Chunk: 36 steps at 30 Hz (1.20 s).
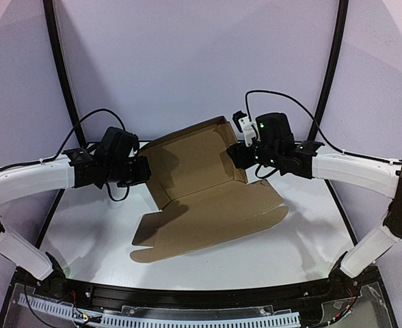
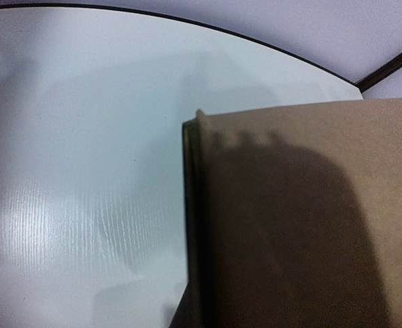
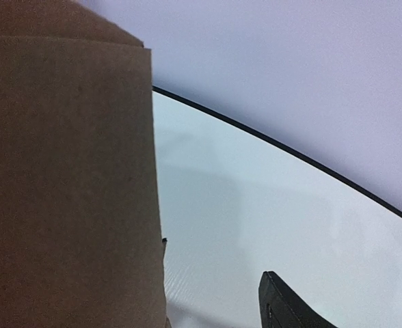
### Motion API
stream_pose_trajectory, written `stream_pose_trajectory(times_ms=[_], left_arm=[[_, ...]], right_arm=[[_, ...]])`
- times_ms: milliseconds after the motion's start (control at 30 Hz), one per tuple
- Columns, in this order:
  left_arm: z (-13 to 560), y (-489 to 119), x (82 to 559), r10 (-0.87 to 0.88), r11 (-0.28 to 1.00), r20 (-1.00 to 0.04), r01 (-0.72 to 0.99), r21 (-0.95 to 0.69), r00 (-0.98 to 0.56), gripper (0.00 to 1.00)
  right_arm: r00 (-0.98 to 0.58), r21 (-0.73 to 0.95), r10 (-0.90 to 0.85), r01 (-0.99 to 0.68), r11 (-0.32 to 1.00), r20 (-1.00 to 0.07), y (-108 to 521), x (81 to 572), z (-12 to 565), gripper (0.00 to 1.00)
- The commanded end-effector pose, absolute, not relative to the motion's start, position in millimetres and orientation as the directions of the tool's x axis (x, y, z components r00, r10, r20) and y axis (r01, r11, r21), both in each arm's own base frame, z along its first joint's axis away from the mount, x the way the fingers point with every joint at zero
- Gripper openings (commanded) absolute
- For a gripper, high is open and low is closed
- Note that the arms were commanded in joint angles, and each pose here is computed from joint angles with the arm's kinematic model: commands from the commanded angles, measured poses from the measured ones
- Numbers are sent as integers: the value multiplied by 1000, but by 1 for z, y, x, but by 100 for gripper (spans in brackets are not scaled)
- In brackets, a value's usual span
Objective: Fold the paper box
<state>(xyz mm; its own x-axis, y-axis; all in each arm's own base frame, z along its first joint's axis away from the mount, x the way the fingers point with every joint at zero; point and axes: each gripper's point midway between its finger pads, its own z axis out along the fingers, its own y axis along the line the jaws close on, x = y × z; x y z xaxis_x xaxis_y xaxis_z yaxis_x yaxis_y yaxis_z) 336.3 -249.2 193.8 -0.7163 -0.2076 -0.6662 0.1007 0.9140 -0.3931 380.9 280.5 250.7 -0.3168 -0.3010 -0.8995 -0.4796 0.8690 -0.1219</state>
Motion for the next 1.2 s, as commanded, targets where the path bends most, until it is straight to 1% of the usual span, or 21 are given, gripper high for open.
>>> stream_pose_trajectory(times_ms=[0, 200, 367, 433, 533, 733, 833, 933, 1033, 1167], left_arm=[[188, -242, 333, -182, 931, -649, 82, -355, -739, 1], [174, -247, 334, -150, 940, -619, 83, -331, -771, 1], [166, -249, 334, -139, 943, -599, 79, -323, -789, 1], [164, -249, 334, -141, 944, -595, 74, -323, -791, 1], [166, -250, 334, -146, 940, -596, 77, -331, -789, 1], [172, -247, 334, -157, 941, -610, 70, -331, -777, 1], [173, -247, 334, -163, 938, -609, 69, -338, -776, 1], [171, -247, 334, -168, 938, -604, 63, -342, -779, 1], [168, -246, 335, -164, 943, -601, 54, -327, -782, 1], [165, -244, 335, -155, 948, -607, 56, -314, -780, 1]], right_arm=[[-230, -107, -228, -443, 890, -946, 270, 386, 291, 66], [-171, -78, -194, -520, 850, -966, 287, 381, 315, 66], [-102, -69, -181, -665, 744, -978, 311, 362, 330, 69], [-92, -69, -178, -679, 731, -980, 314, 360, 332, 69], [-151, -88, -223, -608, 789, -963, 302, 372, 320, 66], [-302, -61, -320, -636, 770, -898, 302, 365, 269, 64], [-298, -66, -311, -618, 783, -902, 293, 360, 257, 64], [-257, -60, -276, -621, 781, -926, 290, 354, 271, 67], [-219, -42, -219, -609, 792, -951, 284, 349, 301, 71], [-184, 2, -115, -537, 843, -976, 261, 344, 342, 85]])
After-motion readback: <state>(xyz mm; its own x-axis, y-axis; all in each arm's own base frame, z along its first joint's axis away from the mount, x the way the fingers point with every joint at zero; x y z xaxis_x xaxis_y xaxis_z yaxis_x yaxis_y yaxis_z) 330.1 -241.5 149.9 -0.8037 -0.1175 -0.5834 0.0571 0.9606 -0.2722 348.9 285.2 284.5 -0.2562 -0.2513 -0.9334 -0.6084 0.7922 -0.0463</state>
